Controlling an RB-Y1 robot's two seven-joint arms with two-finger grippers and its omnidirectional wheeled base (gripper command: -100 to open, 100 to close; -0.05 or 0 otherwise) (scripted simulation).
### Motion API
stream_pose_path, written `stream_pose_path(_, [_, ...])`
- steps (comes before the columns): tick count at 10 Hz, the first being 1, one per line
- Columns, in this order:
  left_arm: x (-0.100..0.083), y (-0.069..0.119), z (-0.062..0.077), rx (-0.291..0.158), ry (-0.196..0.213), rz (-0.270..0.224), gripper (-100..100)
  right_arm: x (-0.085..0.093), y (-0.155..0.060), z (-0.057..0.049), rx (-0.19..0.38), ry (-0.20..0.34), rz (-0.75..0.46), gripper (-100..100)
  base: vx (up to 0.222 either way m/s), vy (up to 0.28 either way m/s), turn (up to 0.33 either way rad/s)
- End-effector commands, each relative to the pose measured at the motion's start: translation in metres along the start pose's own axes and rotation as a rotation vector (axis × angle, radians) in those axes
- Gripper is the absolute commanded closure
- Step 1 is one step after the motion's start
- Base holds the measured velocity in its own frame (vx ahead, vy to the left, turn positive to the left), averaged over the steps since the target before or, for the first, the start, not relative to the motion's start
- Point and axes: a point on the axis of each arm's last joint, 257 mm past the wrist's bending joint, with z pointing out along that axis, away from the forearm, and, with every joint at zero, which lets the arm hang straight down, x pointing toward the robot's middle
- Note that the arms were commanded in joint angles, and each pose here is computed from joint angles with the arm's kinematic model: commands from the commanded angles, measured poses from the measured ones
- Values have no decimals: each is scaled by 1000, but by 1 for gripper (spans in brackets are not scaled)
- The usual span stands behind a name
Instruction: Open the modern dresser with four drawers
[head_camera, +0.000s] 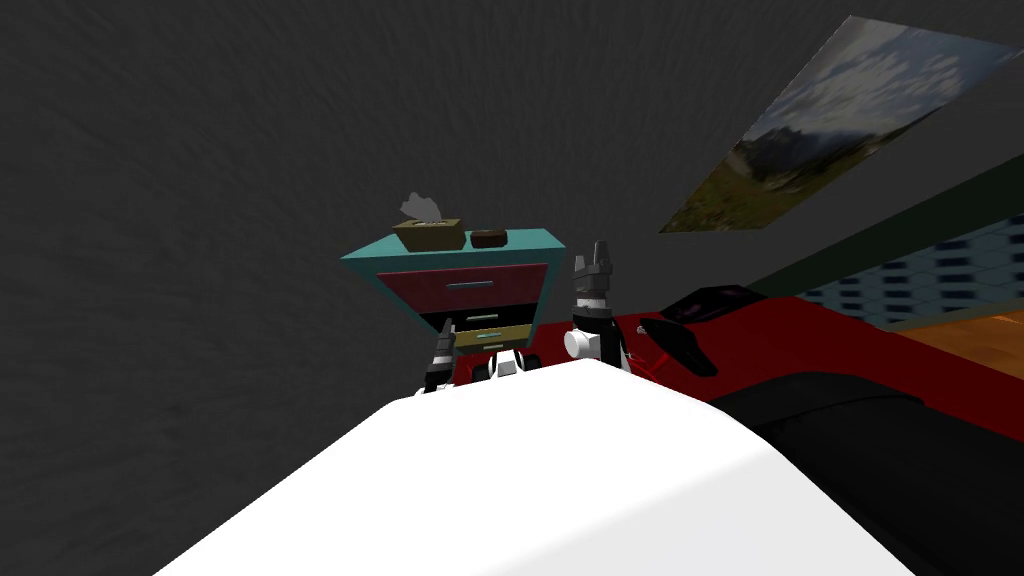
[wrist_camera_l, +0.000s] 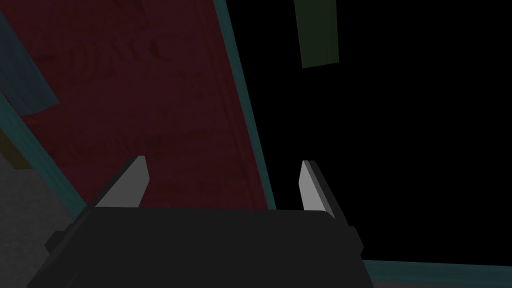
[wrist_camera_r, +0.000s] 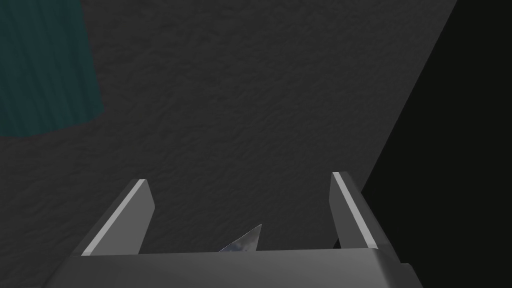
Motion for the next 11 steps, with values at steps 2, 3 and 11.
stream_pose_path(2, [10,25,-12,-47,15,-3,-100,0,0,0,0,0,0,0,34,-10,-31])
stream_pose_path(3, [13,31,-16,-59,19,-5,-100,0,0,0,0,0,0,0,47,-11,-41])
stream_pose_path(11, [56,64,-36,-141,16,-81,-100,0,0,0,0,0,0,0,29,-8,-21])
